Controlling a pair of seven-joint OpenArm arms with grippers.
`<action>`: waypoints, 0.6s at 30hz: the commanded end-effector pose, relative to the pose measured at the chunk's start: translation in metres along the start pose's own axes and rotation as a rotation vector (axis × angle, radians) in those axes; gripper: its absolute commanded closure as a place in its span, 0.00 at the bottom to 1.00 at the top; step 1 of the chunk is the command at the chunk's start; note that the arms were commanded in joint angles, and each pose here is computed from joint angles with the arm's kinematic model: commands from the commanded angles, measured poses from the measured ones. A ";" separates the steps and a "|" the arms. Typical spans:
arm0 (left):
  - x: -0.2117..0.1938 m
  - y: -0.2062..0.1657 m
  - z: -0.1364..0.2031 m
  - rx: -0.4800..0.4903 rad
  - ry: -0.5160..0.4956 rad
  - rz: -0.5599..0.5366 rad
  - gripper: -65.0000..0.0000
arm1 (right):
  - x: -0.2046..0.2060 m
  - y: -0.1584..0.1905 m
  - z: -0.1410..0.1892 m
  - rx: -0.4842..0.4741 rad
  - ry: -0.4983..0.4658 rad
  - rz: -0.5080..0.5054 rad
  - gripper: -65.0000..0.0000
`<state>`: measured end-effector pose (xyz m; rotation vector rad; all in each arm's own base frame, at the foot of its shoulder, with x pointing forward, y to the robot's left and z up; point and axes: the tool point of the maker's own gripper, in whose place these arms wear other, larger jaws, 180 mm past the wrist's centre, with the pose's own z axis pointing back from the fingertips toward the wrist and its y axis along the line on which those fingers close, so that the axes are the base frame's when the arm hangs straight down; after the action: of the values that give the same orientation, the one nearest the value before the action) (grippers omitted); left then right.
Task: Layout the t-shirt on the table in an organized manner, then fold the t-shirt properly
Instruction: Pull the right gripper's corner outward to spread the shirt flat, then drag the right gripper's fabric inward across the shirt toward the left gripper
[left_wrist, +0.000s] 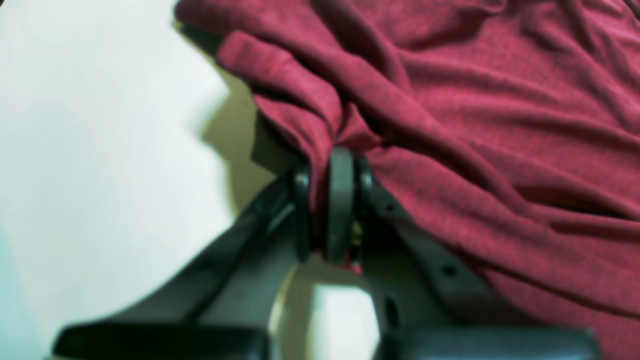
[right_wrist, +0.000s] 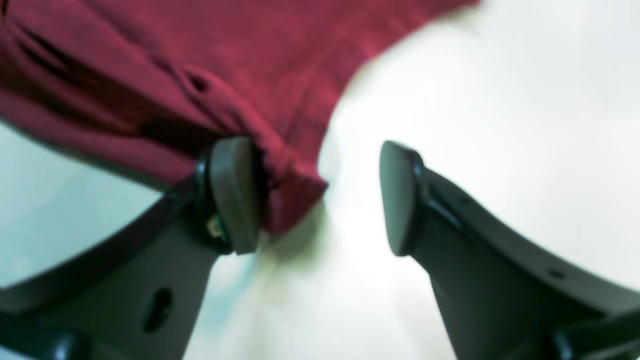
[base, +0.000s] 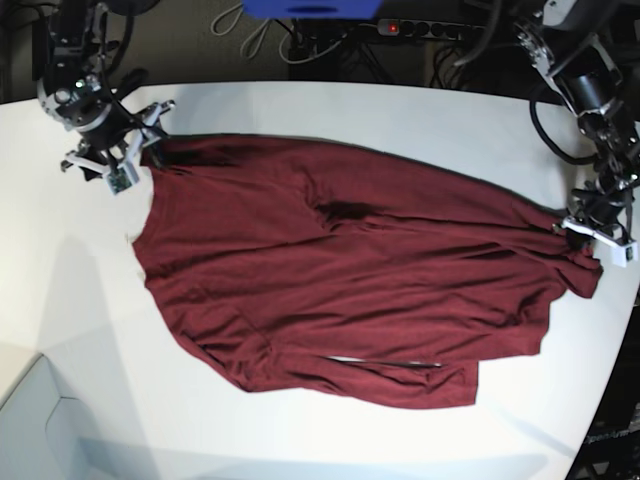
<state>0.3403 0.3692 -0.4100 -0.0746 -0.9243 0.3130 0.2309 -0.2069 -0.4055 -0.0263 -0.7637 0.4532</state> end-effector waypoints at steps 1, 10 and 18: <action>0.026 0.004 0.003 0.003 -0.067 -0.011 0.97 | 0.013 -0.004 0.003 -0.008 -0.046 0.007 0.43; 0.019 0.005 0.005 0.007 -0.051 -0.015 0.97 | 0.085 0.026 0.022 0.020 -0.237 0.068 0.43; 0.019 0.006 0.005 0.007 -0.052 -0.014 0.97 | 0.137 0.089 0.019 0.182 -0.363 0.133 0.43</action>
<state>0.3344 0.3690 -0.4148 -0.0726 -0.9105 0.3134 0.2666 -0.0748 -0.3268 0.1762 -1.0415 0.6611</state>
